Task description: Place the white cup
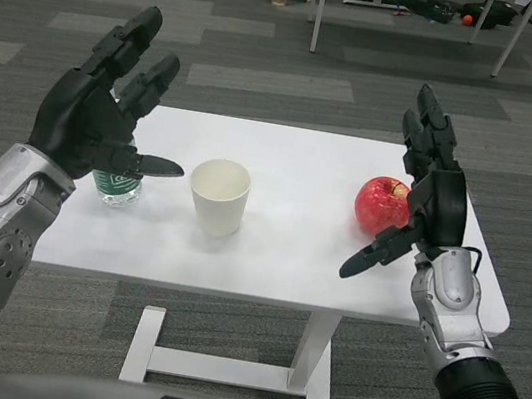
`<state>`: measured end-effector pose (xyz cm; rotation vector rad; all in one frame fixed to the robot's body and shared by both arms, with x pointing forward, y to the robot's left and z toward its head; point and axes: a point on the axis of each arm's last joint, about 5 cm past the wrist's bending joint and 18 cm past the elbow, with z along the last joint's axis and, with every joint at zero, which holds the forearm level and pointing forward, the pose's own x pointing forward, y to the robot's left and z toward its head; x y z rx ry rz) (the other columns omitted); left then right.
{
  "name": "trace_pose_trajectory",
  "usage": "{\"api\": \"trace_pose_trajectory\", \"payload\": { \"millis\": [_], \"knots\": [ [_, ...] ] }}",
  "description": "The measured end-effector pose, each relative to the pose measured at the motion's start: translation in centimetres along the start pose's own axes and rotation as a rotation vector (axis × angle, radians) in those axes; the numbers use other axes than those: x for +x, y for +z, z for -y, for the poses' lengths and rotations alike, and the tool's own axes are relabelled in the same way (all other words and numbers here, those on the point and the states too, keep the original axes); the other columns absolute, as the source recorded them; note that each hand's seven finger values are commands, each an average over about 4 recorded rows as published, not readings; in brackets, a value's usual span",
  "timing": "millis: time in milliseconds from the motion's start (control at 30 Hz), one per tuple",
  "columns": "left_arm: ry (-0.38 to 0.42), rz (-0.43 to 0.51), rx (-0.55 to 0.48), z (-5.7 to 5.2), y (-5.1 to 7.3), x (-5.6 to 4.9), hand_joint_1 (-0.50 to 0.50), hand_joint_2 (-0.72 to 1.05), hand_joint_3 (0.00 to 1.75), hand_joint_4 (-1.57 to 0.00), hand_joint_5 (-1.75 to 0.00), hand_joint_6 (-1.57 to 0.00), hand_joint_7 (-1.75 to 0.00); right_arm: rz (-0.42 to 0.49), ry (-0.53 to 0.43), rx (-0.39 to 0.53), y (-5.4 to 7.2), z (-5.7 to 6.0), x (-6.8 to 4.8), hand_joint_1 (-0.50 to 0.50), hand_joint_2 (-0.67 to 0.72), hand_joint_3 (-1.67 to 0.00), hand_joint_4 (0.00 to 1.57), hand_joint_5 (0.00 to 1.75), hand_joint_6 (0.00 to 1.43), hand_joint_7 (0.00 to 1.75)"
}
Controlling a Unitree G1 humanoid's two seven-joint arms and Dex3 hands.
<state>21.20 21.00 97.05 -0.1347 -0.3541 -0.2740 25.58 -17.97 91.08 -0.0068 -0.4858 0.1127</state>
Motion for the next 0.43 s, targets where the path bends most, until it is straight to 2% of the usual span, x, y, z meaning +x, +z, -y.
{"api": "trace_pose_trajectory", "payload": {
  "millis": [100, 300, 433],
  "knots": [
    [0.000, -0.001, 0.002, 0.00, 0.00, 0.00, -0.50, 0.34, 0.09, 0.00, 0.00, 0.00, 0.00, 0.001, 0.000, -0.001, 0.01, 0.00, 0.10, -0.41, 0.53, 0.00, 0.00, 0.00, 0.00, 0.00],
    [0.001, -0.002, 0.007, 0.01, 0.00, 0.00, -0.50, 0.34, 0.09, 0.00, -0.05, 0.00, 0.00, 0.011, 0.003, -0.001, 0.14, -0.03, 0.43, -0.39, 0.53, 0.00, 0.00, 0.00, 0.00, 0.02],
    [0.002, -0.004, 0.013, 0.04, -0.03, 0.00, -0.50, 0.34, 0.09, 0.00, 0.00, 0.00, 0.00, 0.011, 0.003, -0.001, 0.14, -0.03, 0.42, -0.38, 0.53, 0.00, 0.00, 0.00, 0.00, 0.02]
  ]
}}
